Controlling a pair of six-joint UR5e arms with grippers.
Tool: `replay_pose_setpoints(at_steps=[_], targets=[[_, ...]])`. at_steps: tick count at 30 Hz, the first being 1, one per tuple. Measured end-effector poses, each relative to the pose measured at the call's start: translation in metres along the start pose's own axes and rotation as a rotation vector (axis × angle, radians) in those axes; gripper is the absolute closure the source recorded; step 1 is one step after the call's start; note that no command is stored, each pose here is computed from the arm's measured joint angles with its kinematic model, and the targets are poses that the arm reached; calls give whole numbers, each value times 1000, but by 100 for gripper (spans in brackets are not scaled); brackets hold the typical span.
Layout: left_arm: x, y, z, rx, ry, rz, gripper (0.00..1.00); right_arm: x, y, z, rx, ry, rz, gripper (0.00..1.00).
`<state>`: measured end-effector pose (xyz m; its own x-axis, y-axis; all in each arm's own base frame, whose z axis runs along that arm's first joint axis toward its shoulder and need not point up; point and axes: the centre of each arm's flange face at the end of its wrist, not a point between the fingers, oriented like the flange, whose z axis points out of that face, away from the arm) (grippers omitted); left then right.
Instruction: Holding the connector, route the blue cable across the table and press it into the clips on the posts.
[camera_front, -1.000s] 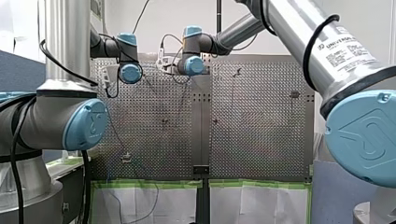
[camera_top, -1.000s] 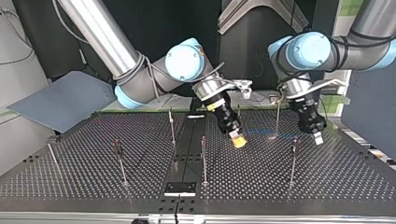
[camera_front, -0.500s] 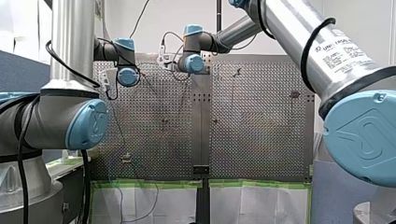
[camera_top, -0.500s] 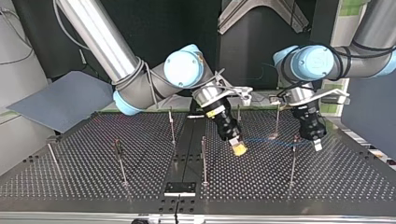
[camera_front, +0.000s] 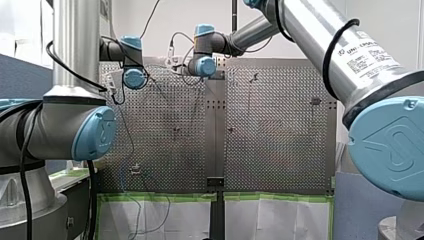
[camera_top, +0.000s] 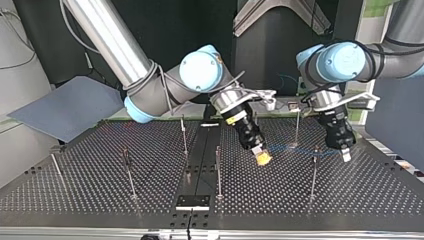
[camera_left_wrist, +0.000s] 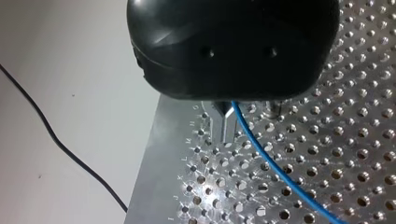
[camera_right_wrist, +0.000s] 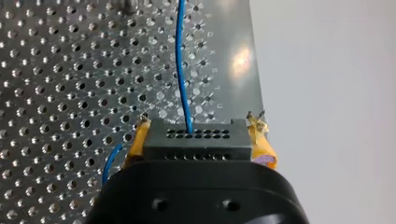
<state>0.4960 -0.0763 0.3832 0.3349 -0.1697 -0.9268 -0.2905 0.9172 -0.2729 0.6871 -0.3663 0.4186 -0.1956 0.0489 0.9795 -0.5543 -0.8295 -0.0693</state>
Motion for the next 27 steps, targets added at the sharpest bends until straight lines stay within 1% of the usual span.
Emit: replay_pose_setpoints(at_steps=[4,7,11,14,17,21,23,27], targets=[[3,3,-9,-4,20,4,100,1,-4,-1,3,-10,1,100],[11,6,-17,-7,40,12,100,-1,-6,-4,1,-32,6,100],[18,8,-23,-7,56,18,100,-6,-5,-8,-17,-72,11,100],[18,8,-24,-4,53,17,100,-9,-4,-11,-30,-93,13,100],[17,7,-22,4,36,7,100,-10,-1,-11,-41,-101,15,100],[16,6,-16,26,11,-7,100,-10,6,-11,-58,-101,25,100],[18,7,-9,33,2,-12,100,-10,8,-10,-62,-99,28,100],[26,10,6,39,-1,-10,100,-10,11,-10,-65,-96,30,100]])
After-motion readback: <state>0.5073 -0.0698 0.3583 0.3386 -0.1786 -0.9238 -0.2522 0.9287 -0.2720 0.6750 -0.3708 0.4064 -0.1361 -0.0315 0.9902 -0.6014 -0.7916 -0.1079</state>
